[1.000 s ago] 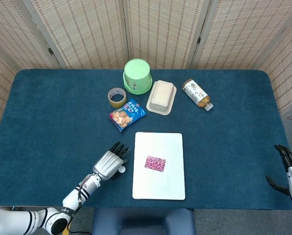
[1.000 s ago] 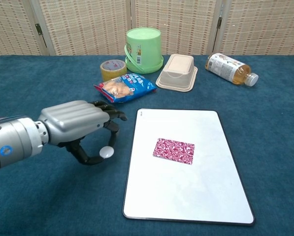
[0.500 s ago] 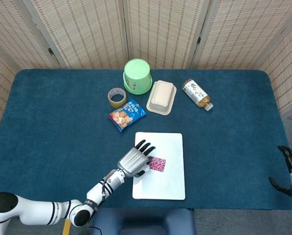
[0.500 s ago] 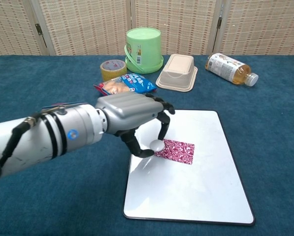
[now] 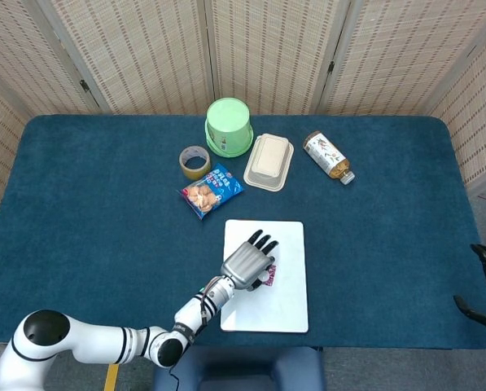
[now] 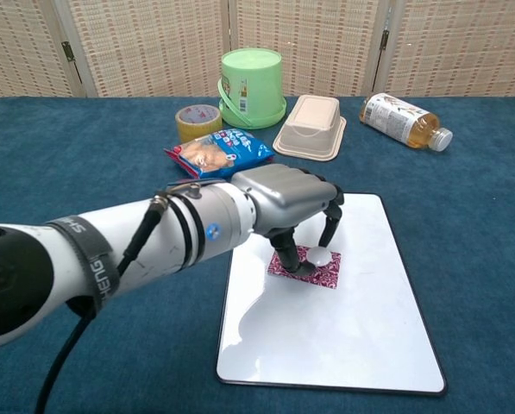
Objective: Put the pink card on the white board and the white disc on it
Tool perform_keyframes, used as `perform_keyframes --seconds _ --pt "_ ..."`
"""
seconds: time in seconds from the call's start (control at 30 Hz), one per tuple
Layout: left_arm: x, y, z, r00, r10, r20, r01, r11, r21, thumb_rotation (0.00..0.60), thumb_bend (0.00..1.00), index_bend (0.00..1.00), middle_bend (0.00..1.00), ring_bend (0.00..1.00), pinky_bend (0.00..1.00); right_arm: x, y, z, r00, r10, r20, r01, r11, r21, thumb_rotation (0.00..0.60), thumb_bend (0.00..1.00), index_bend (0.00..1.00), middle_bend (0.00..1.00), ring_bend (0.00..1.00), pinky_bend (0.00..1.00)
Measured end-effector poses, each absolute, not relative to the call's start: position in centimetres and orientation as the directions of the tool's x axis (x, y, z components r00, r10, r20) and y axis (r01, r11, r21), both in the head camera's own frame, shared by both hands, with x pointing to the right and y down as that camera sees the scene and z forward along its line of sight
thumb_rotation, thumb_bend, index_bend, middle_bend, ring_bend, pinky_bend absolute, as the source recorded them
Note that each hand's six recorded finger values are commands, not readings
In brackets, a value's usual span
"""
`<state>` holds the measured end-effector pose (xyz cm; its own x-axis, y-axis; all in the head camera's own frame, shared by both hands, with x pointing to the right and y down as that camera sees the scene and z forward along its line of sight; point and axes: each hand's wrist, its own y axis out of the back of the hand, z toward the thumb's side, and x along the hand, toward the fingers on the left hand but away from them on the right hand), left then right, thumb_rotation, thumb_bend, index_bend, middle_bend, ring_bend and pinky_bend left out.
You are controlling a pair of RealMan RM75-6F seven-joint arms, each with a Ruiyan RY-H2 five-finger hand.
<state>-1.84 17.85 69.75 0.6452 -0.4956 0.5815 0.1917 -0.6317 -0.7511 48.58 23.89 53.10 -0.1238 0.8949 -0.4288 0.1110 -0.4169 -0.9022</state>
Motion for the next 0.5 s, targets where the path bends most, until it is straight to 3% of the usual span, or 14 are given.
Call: perform_keyframes --seconds 0.3,0.43,0.5 --pt "-1.48 17.54 70.63 0.616 -0.504 0.605 0.214 -0.633 -0.744 0.600 0.39 0.47 0.14 0.09 0.00 48.99 24.09 53.04 -0.136 0.893 -0.430 0.112 -0.417 -0.902 0.600 0.25 0.10 0.14 0.21 0.16" --pt "-1.89 17.54 70.67 0.610 -0.501 0.614 0.214 -0.642 -0.736 0.600 0.37 0.26 0.14 0.08 0.00 48.94 24.11 53.04 -0.135 0.893 -0.430 0.112 -0.417 -0.902 0.600 0.24 0.10 0.14 0.21 0.16" --pt "-2.15 17.48 70.53 0.609 -0.502 0.615 0.207 -0.647 -0.734 0.600 0.36 0.23 0.14 0.08 0.00 48.87 24.11 53.02 -0.133 0.894 -0.429 0.112 -0.416 -0.902 0.600 0.25 0.10 0.14 0.21 0.16"
